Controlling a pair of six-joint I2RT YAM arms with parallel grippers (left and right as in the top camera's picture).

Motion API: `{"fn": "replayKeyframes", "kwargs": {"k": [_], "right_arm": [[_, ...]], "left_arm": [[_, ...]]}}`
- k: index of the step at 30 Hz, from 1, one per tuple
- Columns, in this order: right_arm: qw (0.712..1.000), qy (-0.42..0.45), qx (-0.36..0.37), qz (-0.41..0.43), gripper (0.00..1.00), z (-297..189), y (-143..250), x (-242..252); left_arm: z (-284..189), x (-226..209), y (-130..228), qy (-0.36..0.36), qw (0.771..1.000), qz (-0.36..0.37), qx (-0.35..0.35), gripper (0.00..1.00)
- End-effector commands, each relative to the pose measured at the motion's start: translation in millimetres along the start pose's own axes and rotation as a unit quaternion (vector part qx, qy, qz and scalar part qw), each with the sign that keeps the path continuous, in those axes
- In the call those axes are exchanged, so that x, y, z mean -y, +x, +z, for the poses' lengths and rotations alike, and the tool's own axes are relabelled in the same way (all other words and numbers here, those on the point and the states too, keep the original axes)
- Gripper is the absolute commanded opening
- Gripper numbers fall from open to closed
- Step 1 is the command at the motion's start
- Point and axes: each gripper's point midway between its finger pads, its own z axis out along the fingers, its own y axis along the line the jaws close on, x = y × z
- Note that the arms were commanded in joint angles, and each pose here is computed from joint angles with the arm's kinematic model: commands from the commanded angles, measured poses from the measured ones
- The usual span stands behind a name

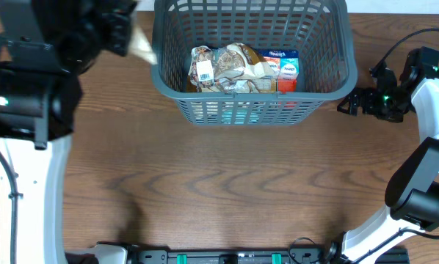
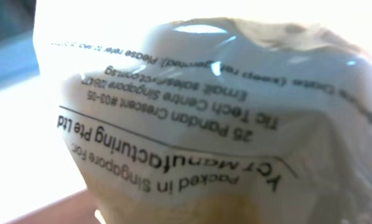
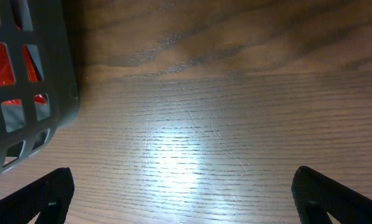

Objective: Pack container
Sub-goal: 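Carry the plain beige pouch with the left gripper into the basket and release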

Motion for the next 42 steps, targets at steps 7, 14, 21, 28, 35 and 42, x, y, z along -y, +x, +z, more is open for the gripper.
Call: {"fn": "replayKeyframes", "kwargs": {"k": [7,14,21,28,35,42], "right_arm": [[1.000,-0.003,-0.008,0.000,0.99,-0.5,4.0,-2.9],[1.000,-0.005,-0.019,0.003,0.99,-0.7,9.6,-4.3],[1.000,-0.005,-0.018,0.003,0.99,-0.7,8.8,-4.1],[1.000,-0.005,-0.018,0.003,0.99,-0.7,8.8,-4.2],[1.000,-0.005,-0.017,0.003,0.99,-0.7,8.7,-4.2],[1.000,-0.009,-0.016,0.003,0.99,-0.7,8.4,-5.4]], "left_arm": [[46.8,116.4,-19.2,0.121,0.957,0.258,0.049,0.06],[129.8,155.4,38.8,0.189,0.937,0.293,-0.012,0.06],[191.7,187.0,108.5,0.255,0.922,0.280,-0.078,0.06],[217.0,213.1,148.0,0.304,0.910,0.264,-0.105,0.06],[214.7,249.1,155.1,0.335,0.896,0.273,-0.103,0.05],[209.6,266.2,152.9,0.344,0.894,0.267,-0.103,0.98]]}}
